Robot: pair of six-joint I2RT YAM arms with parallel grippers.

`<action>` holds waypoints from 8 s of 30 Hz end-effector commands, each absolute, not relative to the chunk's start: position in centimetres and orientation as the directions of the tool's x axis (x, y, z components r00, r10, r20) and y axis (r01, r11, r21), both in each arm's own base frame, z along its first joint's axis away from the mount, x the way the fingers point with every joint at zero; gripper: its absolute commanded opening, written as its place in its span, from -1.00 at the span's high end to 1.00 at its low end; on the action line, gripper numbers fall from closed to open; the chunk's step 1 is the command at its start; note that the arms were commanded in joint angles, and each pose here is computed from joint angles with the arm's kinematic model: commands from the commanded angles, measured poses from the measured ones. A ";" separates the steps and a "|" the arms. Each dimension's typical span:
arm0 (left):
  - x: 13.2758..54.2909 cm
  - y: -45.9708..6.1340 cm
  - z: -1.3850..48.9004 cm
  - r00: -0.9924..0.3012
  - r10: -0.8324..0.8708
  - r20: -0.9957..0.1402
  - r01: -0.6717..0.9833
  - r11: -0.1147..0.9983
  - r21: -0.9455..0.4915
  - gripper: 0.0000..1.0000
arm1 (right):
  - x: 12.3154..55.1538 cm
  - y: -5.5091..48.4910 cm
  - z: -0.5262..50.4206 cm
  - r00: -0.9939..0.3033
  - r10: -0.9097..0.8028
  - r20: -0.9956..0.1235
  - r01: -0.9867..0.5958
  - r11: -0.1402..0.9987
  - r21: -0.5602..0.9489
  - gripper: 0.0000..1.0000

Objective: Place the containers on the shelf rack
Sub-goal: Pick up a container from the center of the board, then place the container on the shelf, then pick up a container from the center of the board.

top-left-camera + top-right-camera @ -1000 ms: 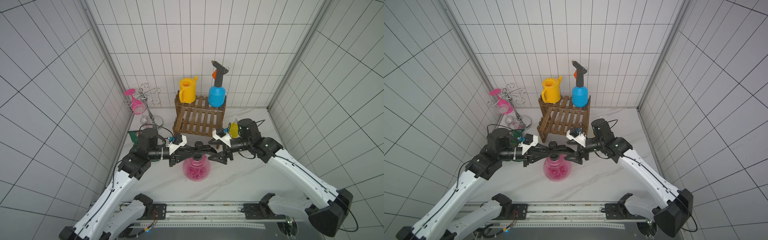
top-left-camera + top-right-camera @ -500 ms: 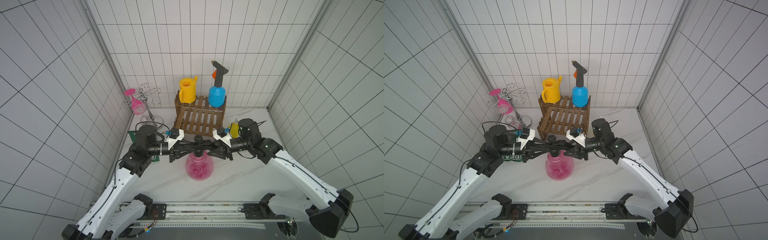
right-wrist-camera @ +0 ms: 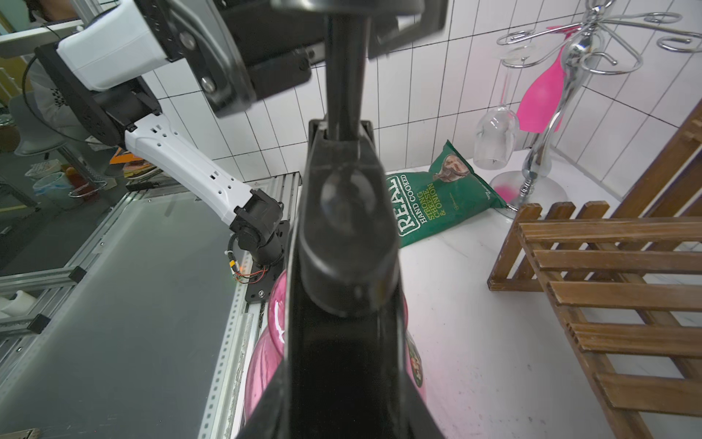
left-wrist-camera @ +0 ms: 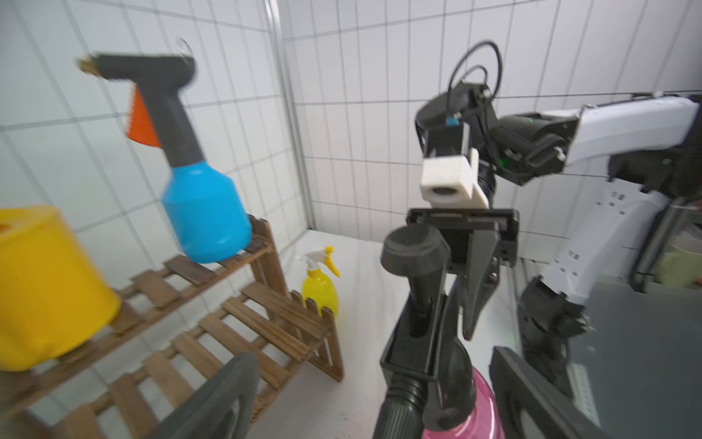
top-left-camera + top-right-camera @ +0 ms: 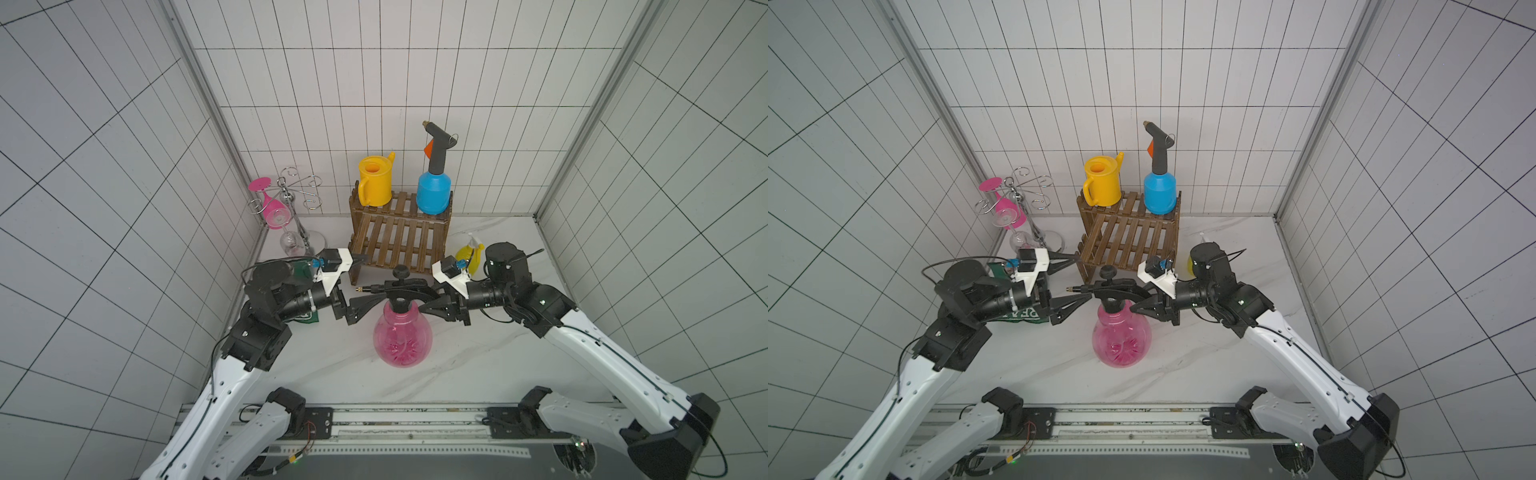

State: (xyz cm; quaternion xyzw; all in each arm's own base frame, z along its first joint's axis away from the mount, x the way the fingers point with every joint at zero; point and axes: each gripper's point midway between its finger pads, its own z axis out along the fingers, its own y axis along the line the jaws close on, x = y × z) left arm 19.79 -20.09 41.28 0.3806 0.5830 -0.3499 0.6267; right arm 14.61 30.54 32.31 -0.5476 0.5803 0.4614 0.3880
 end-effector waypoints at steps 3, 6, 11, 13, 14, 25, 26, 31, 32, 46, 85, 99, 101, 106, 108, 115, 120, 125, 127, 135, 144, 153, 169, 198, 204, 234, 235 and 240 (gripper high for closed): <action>23.2 -13.4 43.9 0.023 -0.251 -0.968 0.579 0.792 -0.192 -0.97 | 17.5 30.4 36.4 -0.055 -0.082 -0.995 -0.990 0.135 0.043 1.00; 24.7 -10.6 40.7 -0.065 -0.315 -0.947 0.402 0.860 -0.314 -0.97 | 19.6 30.4 37.5 -0.069 -0.025 -0.997 -0.970 0.234 0.062 1.00; 25.7 -8.5 36.2 -0.157 -0.371 -0.915 0.231 0.887 -0.399 -0.97 | 23.3 30.6 39.6 -0.116 0.018 -0.993 -0.915 0.388 0.114 1.00; 25.8 -7.9 35.3 -0.163 -0.389 -0.907 0.189 0.890 -0.415 -0.97 | 24.6 31.1 39.9 -0.129 0.009 -0.992 -0.895 0.428 0.120 1.00; 25.8 -7.6 35.0 -0.161 -0.397 -0.904 0.170 0.891 -0.421 -0.97 | 25.2 31.4 40.4 -0.133 0.003 -0.991 -0.886 0.448 0.121 1.00; 25.3 -5.3 34.3 -0.100 -0.372 -0.923 0.079 0.922 -0.380 -0.97 | 30.1 36.0 42.0 -0.067 -0.125 -0.990 -0.825 0.565 -0.016 1.00; 25.3 -5.3 34.2 -0.101 -0.370 -0.924 0.079 0.922 -0.378 -0.97 | 30.4 36.5 42.3 -0.057 -0.128 -0.990 -0.829 0.559 -0.024 1.00; 25.4 -5.5 34.2 -0.102 -0.361 -0.927 0.087 0.925 -0.370 -0.97 | 30.2 39.4 42.7 0.029 -0.165 -0.986 -0.892 0.440 -0.100 1.00; 25.4 -5.5 34.1 -0.104 -0.361 -0.927 0.089 0.925 -0.370 -0.97 | 30.3 39.7 42.8 0.043 -0.166 -0.985 -0.902 0.417 -0.110 1.00; 25.2 -5.5 34.3 -0.090 -0.337 -0.937 0.097 0.934 -0.345 -0.97 | 35.0 41.6 44.2 0.011 -0.102 -0.995 -0.945 0.325 -0.044 1.00; 25.6 -5.8 34.4 -0.084 -0.338 -0.937 0.109 0.932 -0.346 -0.97 | 39.6 42.7 40.4 -0.001 -0.158 -0.987 -0.921 0.385 -0.061 0.55; 25.8 -6.1 34.6 -0.084 -0.339 -0.937 0.120 0.930 -0.347 -0.97 | 39.2 42.1 41.0 -0.003 -0.142 -0.990 -0.917 0.395 -0.054 0.04; 25.7 -6.1 34.7 -0.083 -0.341 -0.936 0.121 0.929 -0.349 -0.97 | 39.1 42.0 41.1 -0.004 -0.138 -0.990 -0.917 0.396 -0.052 -0.04; 25.7 -6.1 34.7 -0.084 -0.341 -0.936 0.125 0.928 -0.350 -0.97 | 38.6 41.6 41.4 -0.003 -0.135 -0.991 -0.915 0.401 -0.052 -0.36; 25.7 -6.2 34.7 -0.084 -0.342 -0.936 0.126 0.928 -0.350 -0.97 | 38.2 41.1 41.5 -0.004 -0.136 -0.991 -0.914 0.403 -0.052 -0.50; 25.7 -6.3 34.8 -0.086 -0.348 -0.933 0.135 0.924 -0.357 -0.97 | 36.5 39.9 41.7 -0.003 -0.139 -0.990 -0.917 0.396 -0.053 -0.69; 25.8 -6.6 34.8 -0.092 -0.354 -0.931 0.147 0.920 -0.364 -0.97 | 35.2 38.8 41.8 0.001 -0.143 -0.990 -0.919 0.391 -0.057 -0.72; 25.8 -7.6 35.1 -0.100 -0.363 -0.927 0.201 0.905 -0.376 -0.97 | 33.2 37.4 42.5 0.016 -0.136 -0.991 -0.922 0.381 -0.067 -0.72; 25.8 -8.1 35.1 -0.108 -0.368 -0.924 0.227 0.896 -0.383 -0.97 | 32.3 36.7 42.7 0.023 -0.133 -0.991 -0.921 0.382 -0.072 -0.72; 25.7 -10.2 35.2 -0.144 -0.384 -0.912 0.330 0.850 -0.410 -0.97 | 27.8 32.8 42.4 0.036 -0.129 -0.991 -0.915 0.394 -0.084 -0.72; 26.5 -12.6 34.0 -0.233 -0.425 -0.875 0.398 0.779 -0.484 -0.97 | 23.9 26.5 38.9 -0.011 -0.118 -0.993 -0.847 0.529 -0.054 -0.74; 27.3 -14.0 33.0 -0.336 -0.475 -0.813 0.388 0.717 -0.579 -0.96 | 22.7 18.1 33.9 -0.068 -0.040 -0.997 -0.619 0.785 0.010 -0.89; 28.6 -13.1 29.2 -0.429 -0.585 -0.688 0.199 0.682 -0.704 -0.96 | 22.7 11.0 27.5 -0.149 0.087 -0.985 -0.337 0.932 0.133 -0.98; 27.0 -11.5 29.0 -0.383 -0.405 -0.830 0.230 0.829 -0.510 -0.97 | 25.2 11.7 28.3 -0.376 0.166 -0.912 -0.330 0.895 0.299 -0.98; 26.2 -11.1 29.7 -0.332 -0.340 -0.880 0.276 0.857 -0.435 -0.97 | 26.9 11.7 28.6 -0.491 0.196 -0.849 -0.286 0.884 0.370 -0.98; 25.6 -10.2 30.1 -0.245 -0.296 -0.923 0.293 0.885 -0.361 -0.97 | 41.8 11.5 22.4 -0.820 0.096 -0.565 -0.051 0.970 0.239 -0.53; 25.6 -10.2 30.1 -0.245 -0.297 -0.923 0.291 0.886 -0.362 -0.97 | 42.2 11.6 22.3 -0.821 0.095 -0.562 -0.050 0.970 0.237 -0.51; 25.5 -10.1 29.9 -0.247 -0.294 -0.923 0.288 0.888 -0.359 -0.97 | 43.6 12.5 21.4 -0.837 0.082 -0.541 -0.050 0.973 0.225 -0.33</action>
